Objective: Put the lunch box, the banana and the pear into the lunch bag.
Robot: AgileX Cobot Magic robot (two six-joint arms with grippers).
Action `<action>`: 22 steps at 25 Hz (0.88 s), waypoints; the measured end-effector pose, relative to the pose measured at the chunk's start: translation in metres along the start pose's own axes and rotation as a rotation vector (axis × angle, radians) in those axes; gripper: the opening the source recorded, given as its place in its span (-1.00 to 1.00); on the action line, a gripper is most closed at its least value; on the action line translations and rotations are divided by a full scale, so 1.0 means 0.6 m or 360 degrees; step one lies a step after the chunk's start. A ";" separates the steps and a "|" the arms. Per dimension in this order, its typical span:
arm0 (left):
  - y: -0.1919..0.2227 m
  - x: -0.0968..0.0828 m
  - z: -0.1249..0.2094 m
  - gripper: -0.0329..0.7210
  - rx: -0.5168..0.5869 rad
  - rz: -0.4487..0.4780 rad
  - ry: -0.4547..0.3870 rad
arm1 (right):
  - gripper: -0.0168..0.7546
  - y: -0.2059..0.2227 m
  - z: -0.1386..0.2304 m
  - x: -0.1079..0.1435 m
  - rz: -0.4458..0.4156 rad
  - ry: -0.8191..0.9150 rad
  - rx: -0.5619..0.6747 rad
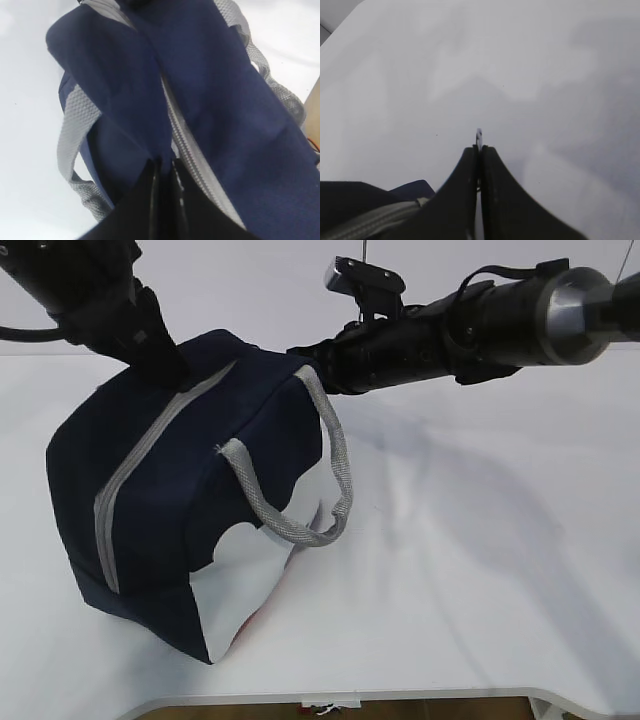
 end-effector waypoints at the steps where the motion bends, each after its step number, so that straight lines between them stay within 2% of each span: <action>1: 0.000 0.000 0.000 -0.92 0.0001 0.0001 0.0000 | -0.92 0.000 0.000 0.000 0.0000 0.0000 0.0001; 16: 0.000 0.000 0.001 -0.92 0.0010 0.0004 0.0002 | -0.91 0.013 0.017 -0.006 -0.0016 0.0032 0.0056; 19: -0.001 -0.001 0.002 -0.92 0.0013 0.0007 0.0003 | -0.79 0.009 0.013 -0.003 -0.0020 0.0005 0.0046; 22: -0.002 -0.002 0.002 -0.91 0.0013 0.0008 0.0003 | -0.50 0.008 0.011 -0.001 -0.0025 -0.0003 0.0042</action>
Point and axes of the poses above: a point on each arm's last joint axis where the gripper is mounted, y pointing out along that axis toward the gripper, x along the wrist's bending axis when the last joint is at zero, z = x × y, the point moved 2 cm from there along y, pointing out along that axis toward the gripper, and after that the axes turned 5 degrees about y, right-handed, at the moved point
